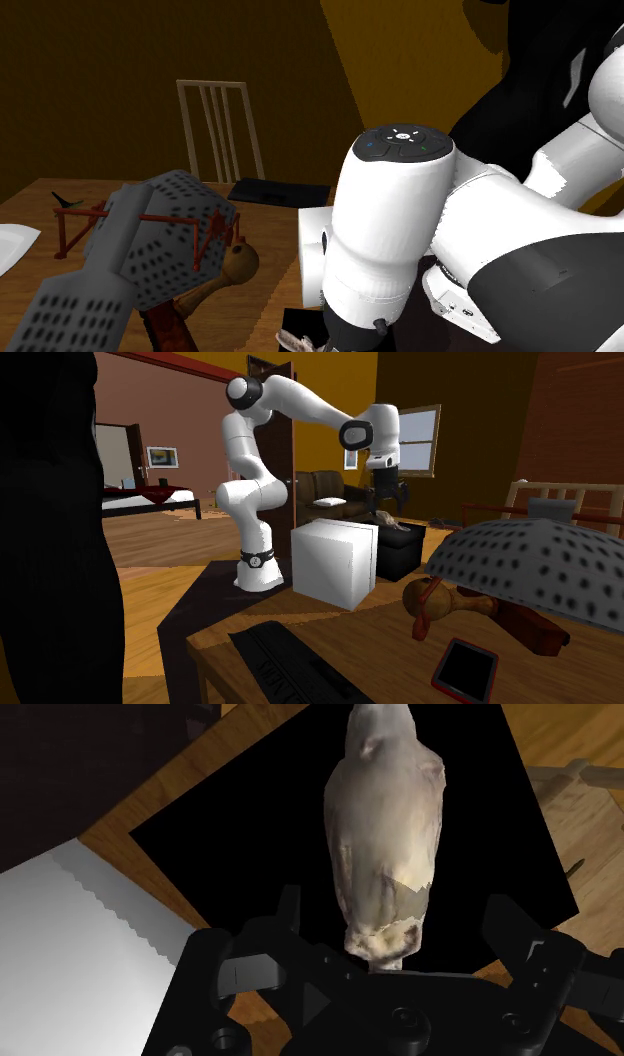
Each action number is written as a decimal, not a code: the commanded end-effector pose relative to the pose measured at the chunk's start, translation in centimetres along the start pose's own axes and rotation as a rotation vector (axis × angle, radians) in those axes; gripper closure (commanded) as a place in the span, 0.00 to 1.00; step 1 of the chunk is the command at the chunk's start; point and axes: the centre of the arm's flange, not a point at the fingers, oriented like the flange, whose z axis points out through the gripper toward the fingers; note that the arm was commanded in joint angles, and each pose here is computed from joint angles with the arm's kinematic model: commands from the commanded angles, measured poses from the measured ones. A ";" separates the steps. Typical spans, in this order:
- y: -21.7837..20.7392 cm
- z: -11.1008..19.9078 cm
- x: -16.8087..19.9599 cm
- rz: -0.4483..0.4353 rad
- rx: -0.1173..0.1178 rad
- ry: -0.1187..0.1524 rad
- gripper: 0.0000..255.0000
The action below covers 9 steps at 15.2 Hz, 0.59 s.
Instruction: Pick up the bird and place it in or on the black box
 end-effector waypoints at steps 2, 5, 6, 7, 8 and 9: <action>0.1 -3.5 0.0 0.000 -0.001 -0.001 0.00; 0.1 -3.5 0.0 0.000 -0.001 -0.001 0.00; 0.1 -3.5 0.0 0.000 -0.001 -0.001 0.00; 0.1 -3.5 0.0 0.000 -0.001 -0.001 0.00; 0.1 -3.5 0.0 0.000 -0.001 -0.001 0.00; 0.1 -3.5 0.0 0.000 -0.001 -0.001 0.00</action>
